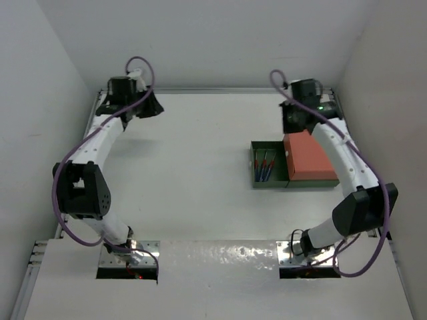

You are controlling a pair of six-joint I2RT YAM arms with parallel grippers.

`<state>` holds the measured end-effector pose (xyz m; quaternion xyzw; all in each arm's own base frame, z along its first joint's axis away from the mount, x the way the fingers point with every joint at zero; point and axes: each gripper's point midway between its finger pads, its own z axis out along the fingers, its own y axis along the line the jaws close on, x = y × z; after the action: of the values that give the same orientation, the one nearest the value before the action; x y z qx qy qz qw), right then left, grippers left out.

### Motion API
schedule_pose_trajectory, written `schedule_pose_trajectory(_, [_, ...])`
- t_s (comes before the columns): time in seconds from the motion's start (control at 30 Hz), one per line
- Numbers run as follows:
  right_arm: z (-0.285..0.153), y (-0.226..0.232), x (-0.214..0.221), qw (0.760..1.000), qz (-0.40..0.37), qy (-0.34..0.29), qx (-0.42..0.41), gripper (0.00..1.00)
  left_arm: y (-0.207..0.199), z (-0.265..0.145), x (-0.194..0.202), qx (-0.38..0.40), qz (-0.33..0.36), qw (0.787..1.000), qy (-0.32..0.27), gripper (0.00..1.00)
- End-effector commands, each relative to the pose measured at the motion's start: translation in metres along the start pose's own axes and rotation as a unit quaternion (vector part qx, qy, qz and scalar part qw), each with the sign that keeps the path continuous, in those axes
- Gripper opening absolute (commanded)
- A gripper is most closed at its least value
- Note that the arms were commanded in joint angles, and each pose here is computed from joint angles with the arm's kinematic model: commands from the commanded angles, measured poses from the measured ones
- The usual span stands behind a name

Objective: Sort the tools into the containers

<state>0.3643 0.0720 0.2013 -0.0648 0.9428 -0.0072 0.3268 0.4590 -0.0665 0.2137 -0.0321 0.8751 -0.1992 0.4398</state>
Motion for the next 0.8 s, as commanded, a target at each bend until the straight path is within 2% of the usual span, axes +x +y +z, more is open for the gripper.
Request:
schedule_pose_trajectory(0.0, [-0.002, -0.068, 0.003, 0.997, 0.070, 0.014, 0.034, 0.00, -0.085, 0.024, 0.021, 0.078, 0.113, 0.990, 0.022, 0.32])
schedule_pose_trajectory(0.03, [0.003, -0.096, 0.006, 0.993, 0.104, 0.006, 0.060, 0.00, -0.099, 0.031, 0.034, 0.084, 0.142, 0.986, 0.036, 0.32])
schedule_pose_trajectory(0.07, [0.011, -0.105, 0.022, 0.991, 0.116, 0.024, 0.071, 0.00, -0.116, 0.036, 0.045, 0.094, 0.165, 0.981, 0.047, 0.32])
schedule_pose_trajectory(0.1, [0.018, -0.120, 0.027, 0.987, 0.135, 0.023, 0.082, 0.00, -0.143, 0.047, 0.082, 0.115, 0.210, 0.967, 0.087, 0.32])
schedule_pose_trajectory(0.17, [0.033, -0.126, 0.046, 0.984, 0.157, 0.039, 0.078, 0.00, -0.172, 0.065, 0.122, 0.143, 0.235, 0.952, 0.134, 0.32])
schedule_pose_trajectory(0.2, [0.041, -0.129, 0.048, 0.982, 0.171, 0.035, 0.078, 0.00, -0.201, 0.063, 0.149, 0.180, 0.251, 0.938, 0.160, 0.32])
schedule_pose_trajectory(0.23, [0.047, -0.133, 0.062, 0.978, 0.185, 0.047, 0.081, 0.00, -0.217, 0.065, 0.157, 0.195, 0.254, 0.933, 0.166, 0.32])
schedule_pose_trajectory(0.27, [0.051, -0.136, 0.066, 0.976, 0.193, 0.048, 0.086, 0.00, -0.231, 0.073, 0.187, 0.209, 0.262, 0.922, 0.194, 0.32])
schedule_pose_trajectory(0.4, [0.072, -0.135, 0.083, 0.970, 0.221, 0.029, 0.095, 0.00, -0.268, 0.088, 0.224, 0.246, 0.264, 0.907, 0.218, 0.31])
schedule_pose_trajectory(0.47, [0.079, -0.129, 0.101, 0.970, 0.222, 0.043, 0.086, 0.00, -0.275, 0.099, 0.240, 0.249, 0.272, 0.902, 0.226, 0.30])
schedule_pose_trajectory(0.67, [0.081, -0.124, 0.114, 0.972, 0.216, 0.037, 0.083, 0.00, -0.280, 0.118, 0.282, 0.241, 0.265, 0.896, 0.262, 0.30])
schedule_pose_trajectory(0.77, [0.083, -0.119, 0.110, 0.975, 0.211, 0.025, 0.063, 0.00, -0.302, 0.122, 0.287, 0.266, 0.248, 0.896, 0.256, 0.30])
